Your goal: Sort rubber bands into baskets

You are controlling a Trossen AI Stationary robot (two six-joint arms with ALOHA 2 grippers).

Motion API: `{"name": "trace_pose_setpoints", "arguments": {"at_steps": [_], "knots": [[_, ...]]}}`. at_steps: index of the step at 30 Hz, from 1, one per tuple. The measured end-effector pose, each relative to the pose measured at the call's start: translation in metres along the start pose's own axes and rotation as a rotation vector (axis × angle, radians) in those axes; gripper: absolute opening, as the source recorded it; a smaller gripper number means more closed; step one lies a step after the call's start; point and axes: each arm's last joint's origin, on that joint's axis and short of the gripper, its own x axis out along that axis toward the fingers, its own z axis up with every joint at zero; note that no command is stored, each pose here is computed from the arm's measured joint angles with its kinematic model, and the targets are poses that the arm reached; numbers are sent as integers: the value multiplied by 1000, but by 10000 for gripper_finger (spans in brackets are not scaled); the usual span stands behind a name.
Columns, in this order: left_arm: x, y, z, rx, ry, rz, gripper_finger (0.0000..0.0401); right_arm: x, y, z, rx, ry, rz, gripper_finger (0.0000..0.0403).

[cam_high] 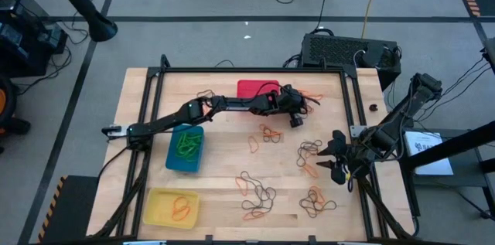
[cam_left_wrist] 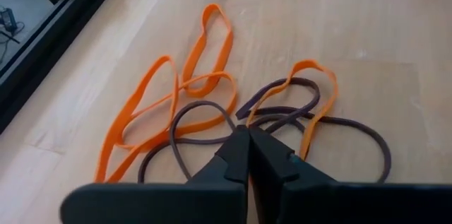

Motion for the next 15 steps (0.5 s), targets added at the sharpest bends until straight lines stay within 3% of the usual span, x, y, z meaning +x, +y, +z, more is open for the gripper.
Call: {"name": "trace_pose_setpoints", "arguments": {"at_steps": [5, 8, 15], "knots": [[-8, -3, 11, 2, -27, -3, 3, 0, 0, 0, 18, 0, 2, 164], [-25, -7, 33, 35, -72, -10, 2, 0, 0, 0, 26, 1, 2, 164], [-82, -22, 66, 147, 55, -91, 1, 0, 0, 0, 26, 4, 4, 164]]}}
